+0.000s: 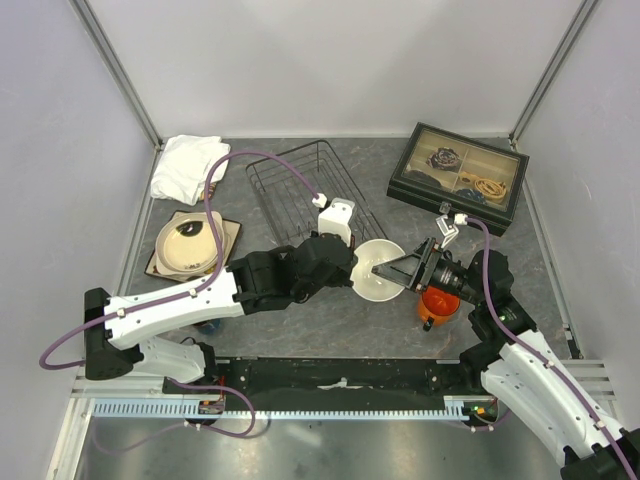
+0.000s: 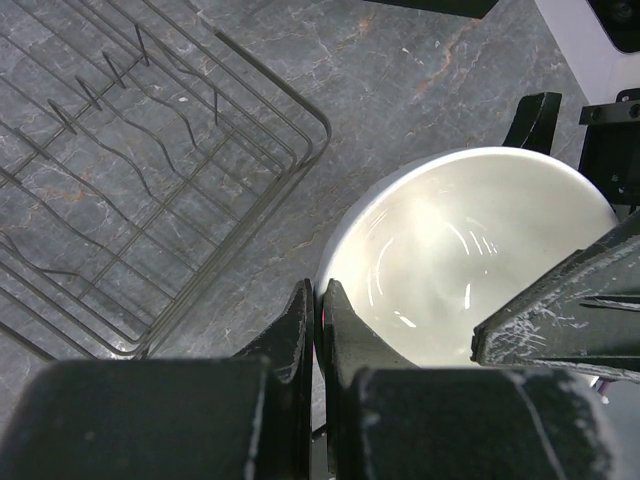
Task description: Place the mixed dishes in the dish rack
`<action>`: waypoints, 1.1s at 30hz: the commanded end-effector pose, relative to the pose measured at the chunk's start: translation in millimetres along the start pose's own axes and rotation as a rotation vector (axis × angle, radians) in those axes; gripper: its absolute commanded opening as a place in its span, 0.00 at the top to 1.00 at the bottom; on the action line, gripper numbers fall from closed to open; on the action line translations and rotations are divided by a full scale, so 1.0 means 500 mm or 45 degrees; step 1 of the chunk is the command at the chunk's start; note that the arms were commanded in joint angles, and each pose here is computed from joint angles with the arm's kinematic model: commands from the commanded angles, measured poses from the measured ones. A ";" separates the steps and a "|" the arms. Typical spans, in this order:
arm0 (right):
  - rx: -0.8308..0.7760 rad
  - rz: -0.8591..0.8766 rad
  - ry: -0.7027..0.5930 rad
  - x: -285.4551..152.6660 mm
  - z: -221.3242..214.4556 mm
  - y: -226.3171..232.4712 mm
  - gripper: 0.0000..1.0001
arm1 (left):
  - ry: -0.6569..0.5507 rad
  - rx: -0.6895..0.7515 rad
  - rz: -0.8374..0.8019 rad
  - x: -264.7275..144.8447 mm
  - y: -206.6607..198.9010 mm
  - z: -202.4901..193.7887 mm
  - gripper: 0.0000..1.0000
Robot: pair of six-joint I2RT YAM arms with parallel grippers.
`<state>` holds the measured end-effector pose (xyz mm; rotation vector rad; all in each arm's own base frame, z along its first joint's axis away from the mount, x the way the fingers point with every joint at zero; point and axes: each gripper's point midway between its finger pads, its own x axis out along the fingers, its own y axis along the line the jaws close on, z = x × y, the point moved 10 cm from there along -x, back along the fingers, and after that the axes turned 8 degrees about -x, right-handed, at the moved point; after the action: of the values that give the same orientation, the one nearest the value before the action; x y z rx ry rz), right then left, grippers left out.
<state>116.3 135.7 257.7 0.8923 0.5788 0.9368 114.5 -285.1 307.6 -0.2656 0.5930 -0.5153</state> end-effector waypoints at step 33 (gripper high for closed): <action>0.000 0.055 -0.079 -0.012 0.003 0.020 0.71 | -0.108 -0.085 -0.024 0.009 -0.011 0.018 0.69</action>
<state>113.3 132.8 246.6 0.9261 0.6149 0.8679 117.0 -296.9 319.4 -0.3585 0.5405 -0.5560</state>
